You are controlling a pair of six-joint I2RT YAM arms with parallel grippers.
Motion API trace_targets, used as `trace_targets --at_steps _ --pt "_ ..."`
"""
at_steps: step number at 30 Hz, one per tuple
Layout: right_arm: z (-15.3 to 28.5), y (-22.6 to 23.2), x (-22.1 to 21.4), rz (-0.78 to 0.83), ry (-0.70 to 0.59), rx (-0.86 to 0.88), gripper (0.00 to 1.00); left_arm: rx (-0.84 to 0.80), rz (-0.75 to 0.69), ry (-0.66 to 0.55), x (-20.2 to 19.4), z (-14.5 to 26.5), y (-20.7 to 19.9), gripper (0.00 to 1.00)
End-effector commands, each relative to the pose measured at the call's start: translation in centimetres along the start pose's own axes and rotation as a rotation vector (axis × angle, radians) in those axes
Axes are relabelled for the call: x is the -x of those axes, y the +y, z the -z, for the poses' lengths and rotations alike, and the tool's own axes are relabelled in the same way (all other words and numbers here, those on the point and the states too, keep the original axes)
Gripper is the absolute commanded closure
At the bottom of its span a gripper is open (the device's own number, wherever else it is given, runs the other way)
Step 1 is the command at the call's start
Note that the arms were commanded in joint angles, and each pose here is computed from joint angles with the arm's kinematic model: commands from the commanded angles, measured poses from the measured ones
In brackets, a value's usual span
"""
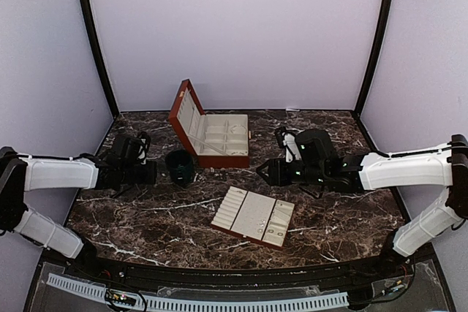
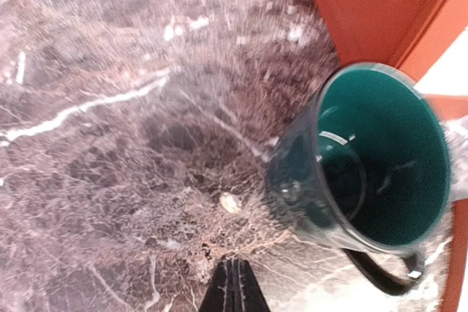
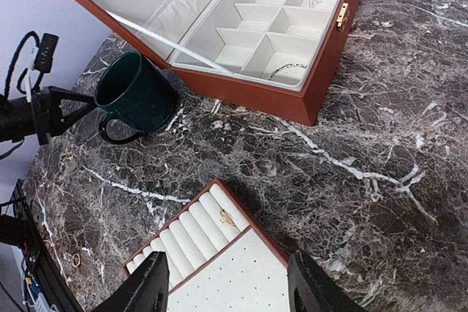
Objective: Organize the mixed jewelry
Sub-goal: Pick up the earring from the center of the board.
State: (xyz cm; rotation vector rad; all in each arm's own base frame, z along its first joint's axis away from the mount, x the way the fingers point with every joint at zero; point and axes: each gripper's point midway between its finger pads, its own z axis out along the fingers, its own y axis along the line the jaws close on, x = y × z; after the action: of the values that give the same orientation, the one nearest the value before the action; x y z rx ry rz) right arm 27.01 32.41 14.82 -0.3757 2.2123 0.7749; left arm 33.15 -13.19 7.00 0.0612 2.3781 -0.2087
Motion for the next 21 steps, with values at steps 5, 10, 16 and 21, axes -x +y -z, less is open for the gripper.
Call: trace_targets --at_steps 5,10,16,21 --pt "0.0 0.8 1.2 -0.013 -0.036 0.039 0.45 -0.037 0.037 0.010 -0.7 1.6 0.1 0.93" --pt "0.2 0.8 1.2 -0.019 -0.039 0.045 0.45 -0.073 0.100 0.082 -0.2 -0.1 -0.4 0.87" --pt "0.7 0.4 0.9 -0.032 -0.047 0.033 0.45 -0.156 0.192 0.096 0.7 -2.3 -0.9 0.78" --pt "0.8 0.2 0.6 -0.035 -0.043 0.025 0.45 -0.177 0.221 0.086 1.5 -3.8 -0.6 0.76"
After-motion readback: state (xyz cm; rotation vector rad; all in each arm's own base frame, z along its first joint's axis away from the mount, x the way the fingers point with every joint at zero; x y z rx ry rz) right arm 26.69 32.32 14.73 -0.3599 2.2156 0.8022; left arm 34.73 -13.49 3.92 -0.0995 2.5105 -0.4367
